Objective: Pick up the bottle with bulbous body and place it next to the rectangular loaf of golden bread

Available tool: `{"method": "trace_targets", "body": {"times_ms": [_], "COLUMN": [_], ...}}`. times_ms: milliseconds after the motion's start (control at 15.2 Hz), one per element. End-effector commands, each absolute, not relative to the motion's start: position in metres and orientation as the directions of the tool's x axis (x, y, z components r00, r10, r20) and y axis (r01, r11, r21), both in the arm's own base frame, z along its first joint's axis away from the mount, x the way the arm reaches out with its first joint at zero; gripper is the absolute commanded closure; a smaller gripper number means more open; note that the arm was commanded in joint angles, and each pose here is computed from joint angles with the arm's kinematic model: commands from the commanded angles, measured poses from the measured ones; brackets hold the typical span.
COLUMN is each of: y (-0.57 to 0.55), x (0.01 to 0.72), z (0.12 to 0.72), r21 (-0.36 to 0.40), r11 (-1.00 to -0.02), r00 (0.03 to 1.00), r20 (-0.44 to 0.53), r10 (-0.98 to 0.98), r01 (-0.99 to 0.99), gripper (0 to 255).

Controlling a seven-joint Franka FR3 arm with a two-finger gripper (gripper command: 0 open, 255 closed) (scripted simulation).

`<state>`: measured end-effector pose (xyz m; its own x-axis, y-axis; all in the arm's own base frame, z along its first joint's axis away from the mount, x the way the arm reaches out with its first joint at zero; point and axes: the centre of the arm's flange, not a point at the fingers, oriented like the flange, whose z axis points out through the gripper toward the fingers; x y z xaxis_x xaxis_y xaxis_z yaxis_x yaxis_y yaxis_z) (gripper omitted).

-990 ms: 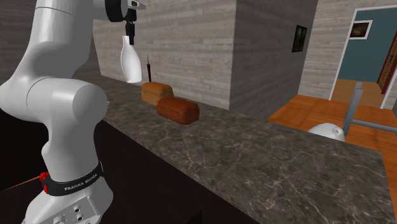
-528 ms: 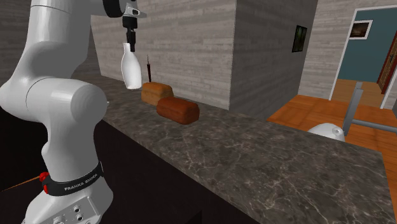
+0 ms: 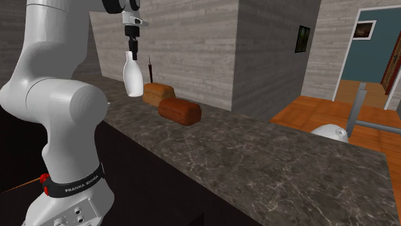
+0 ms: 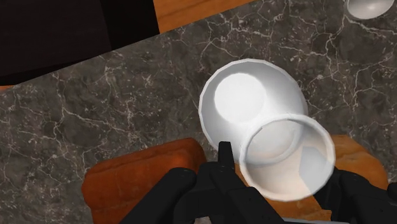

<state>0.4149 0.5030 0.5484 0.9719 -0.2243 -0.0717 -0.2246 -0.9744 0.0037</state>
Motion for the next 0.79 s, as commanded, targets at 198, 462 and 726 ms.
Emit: {"method": "trace_targets", "body": {"times_ms": [198,462,726], "y": [0.503,0.503,0.503], "x": [0.416,0.416,0.416], "z": [0.521,0.500,0.479], "r21": [0.003,0.003,0.003], "r11": [-0.974,-0.974,-0.974], "r00": [0.972,0.972,0.972], "r20": [-0.071,-0.071,-0.071], "r10": [-0.224,-0.224,-0.224], "r01": [-0.225,-0.225,-0.225], "gripper": [255,255,255]}}
